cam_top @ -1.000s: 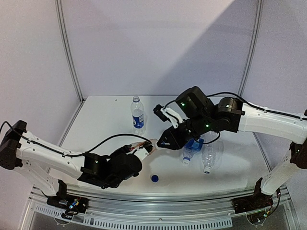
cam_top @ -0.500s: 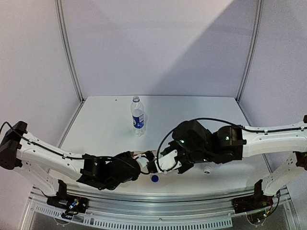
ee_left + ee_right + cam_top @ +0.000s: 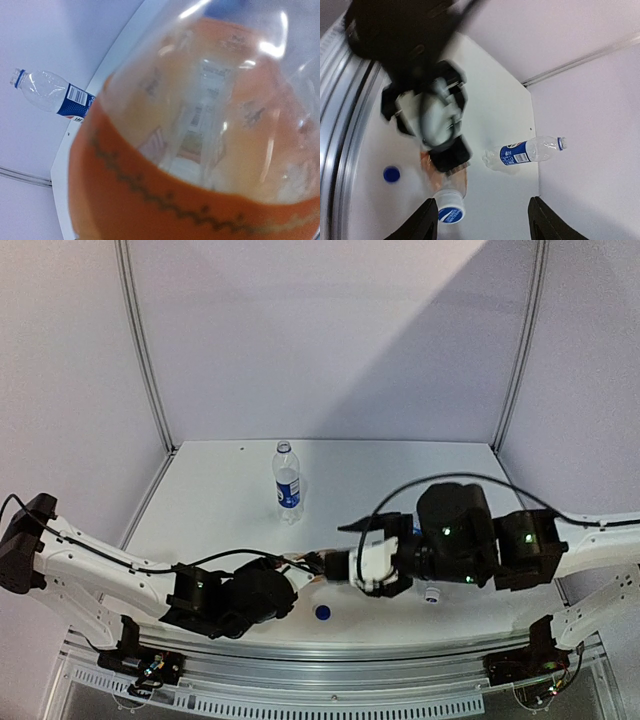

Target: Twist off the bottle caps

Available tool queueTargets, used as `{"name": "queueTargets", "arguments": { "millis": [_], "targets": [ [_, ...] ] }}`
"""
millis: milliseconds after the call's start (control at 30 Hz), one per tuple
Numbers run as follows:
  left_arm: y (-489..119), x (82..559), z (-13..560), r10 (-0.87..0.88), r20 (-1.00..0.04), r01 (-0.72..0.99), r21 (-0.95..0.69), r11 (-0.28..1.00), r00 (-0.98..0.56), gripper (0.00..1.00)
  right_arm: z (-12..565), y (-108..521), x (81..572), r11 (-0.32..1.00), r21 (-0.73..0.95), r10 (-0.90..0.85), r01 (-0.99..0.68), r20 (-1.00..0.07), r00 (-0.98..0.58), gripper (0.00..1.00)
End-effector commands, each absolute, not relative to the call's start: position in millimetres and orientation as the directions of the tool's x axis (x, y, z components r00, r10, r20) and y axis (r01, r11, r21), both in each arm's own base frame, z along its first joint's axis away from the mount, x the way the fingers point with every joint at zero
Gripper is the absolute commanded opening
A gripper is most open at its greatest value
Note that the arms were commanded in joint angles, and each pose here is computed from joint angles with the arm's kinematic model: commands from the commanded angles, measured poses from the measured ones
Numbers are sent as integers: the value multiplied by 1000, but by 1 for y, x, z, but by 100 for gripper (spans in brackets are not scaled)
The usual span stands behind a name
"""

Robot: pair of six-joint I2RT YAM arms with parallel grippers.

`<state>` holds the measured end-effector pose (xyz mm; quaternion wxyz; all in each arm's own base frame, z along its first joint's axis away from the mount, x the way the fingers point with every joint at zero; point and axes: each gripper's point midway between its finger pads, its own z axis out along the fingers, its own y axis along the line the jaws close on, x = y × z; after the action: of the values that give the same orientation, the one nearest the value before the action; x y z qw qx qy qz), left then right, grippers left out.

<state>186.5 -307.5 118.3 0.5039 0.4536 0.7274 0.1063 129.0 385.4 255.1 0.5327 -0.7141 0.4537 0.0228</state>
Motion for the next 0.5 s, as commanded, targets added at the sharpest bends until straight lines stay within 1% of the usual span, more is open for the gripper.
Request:
{"name": "queueTargets", "arguments": {
  "millis": [0, 67, 133, 167, 200, 233, 300, 400, 467],
  "targets": [
    [-309, 194, 127, 747, -657, 504, 614, 608, -100, 0, 316, 370, 167, 456, -276, -491, -846, -871, 20, 60],
    [-307, 196, 126, 757, -646, 486, 631, 605, -103, 0, 310, 358, 186, 584, -32, -400, -811, -881, -253, 58],
    [-305, 198, 127, 763, -638, 468, 645, 604, -105, 0, 301, 347, 197, 636, 118, -332, -762, -850, -409, 58],
    [-305, 198, 127, 766, -634, 462, 651, 603, -106, 0, 296, 342, 202, 649, 187, -304, -737, -825, -476, 59],
    [-304, 199, 127, 767, -633, 456, 655, 603, -106, 0, 290, 337, 207, 672, 293, -245, -680, -778, -578, 59],
    [-303, 200, 129, 768, -632, 446, 660, 605, -106, 0, 284, 336, 205, 664, 387, -214, -640, -722, -658, 59],
    [-303, 200, 130, 767, -633, 438, 663, 607, -106, 0, 266, 339, 201, 665, 486, -200, -567, -615, -763, 58],
    [-302, 200, 132, 768, -632, 430, 668, 608, -103, 0, 246, 355, 186, 629, 583, -232, -514, -490, -840, 54],
    [-302, 200, 132, 769, -632, 426, 670, 607, -102, 0, 233, 368, 181, 603, 632, -243, -486, -435, -867, 51]
  ]
}}
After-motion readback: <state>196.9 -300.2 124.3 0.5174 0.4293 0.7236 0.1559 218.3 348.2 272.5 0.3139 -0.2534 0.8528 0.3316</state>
